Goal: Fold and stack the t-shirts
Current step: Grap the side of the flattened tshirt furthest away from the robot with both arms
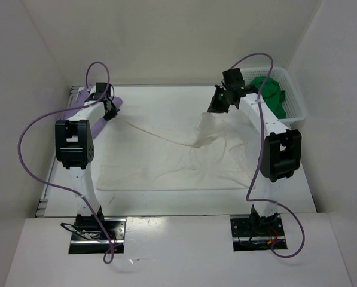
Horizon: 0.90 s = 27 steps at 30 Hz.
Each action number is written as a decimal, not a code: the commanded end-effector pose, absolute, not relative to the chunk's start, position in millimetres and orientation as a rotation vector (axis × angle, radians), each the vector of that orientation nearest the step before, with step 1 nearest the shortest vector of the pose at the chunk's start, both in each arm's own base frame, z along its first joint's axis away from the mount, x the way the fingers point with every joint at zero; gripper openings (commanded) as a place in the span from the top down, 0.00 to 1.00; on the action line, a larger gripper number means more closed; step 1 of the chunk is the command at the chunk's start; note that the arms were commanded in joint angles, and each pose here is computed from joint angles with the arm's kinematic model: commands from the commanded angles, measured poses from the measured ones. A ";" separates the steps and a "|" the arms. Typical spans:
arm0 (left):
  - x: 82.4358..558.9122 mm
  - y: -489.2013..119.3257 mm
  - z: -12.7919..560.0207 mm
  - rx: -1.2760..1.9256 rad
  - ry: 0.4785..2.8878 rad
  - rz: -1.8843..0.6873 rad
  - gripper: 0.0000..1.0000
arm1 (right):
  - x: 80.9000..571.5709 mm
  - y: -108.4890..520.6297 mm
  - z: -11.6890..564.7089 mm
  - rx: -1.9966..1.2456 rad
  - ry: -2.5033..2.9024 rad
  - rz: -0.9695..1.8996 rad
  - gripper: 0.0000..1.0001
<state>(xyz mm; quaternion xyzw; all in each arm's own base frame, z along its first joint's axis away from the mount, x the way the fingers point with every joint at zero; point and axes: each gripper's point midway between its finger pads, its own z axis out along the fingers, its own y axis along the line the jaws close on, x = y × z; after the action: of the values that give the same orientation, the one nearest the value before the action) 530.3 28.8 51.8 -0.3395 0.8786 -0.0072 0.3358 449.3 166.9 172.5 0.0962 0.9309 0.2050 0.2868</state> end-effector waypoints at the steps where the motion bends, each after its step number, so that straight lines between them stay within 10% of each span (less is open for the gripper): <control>1: 542.7 26.8 122.4 -0.846 2.147 -0.094 1.00 | 497.9 157.1 211.0 0.361 2.314 0.657 1.00; 20: 495.7 13.1 159.2 -0.813 2.107 -0.195 1.00 | 515.2 129.7 216.1 0.511 2.260 0.793 1.00; 27: 525.8 30.1 94.5 -0.956 2.161 -0.135 0.46 | 498.1 131.6 195.4 0.492 2.304 0.805 1.00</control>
<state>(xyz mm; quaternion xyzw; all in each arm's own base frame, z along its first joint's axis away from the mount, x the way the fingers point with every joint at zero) 513.0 16.7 109.9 -0.3446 0.8551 -0.0621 0.3823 497.8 132.7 173.0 0.2094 0.8876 0.2930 0.2873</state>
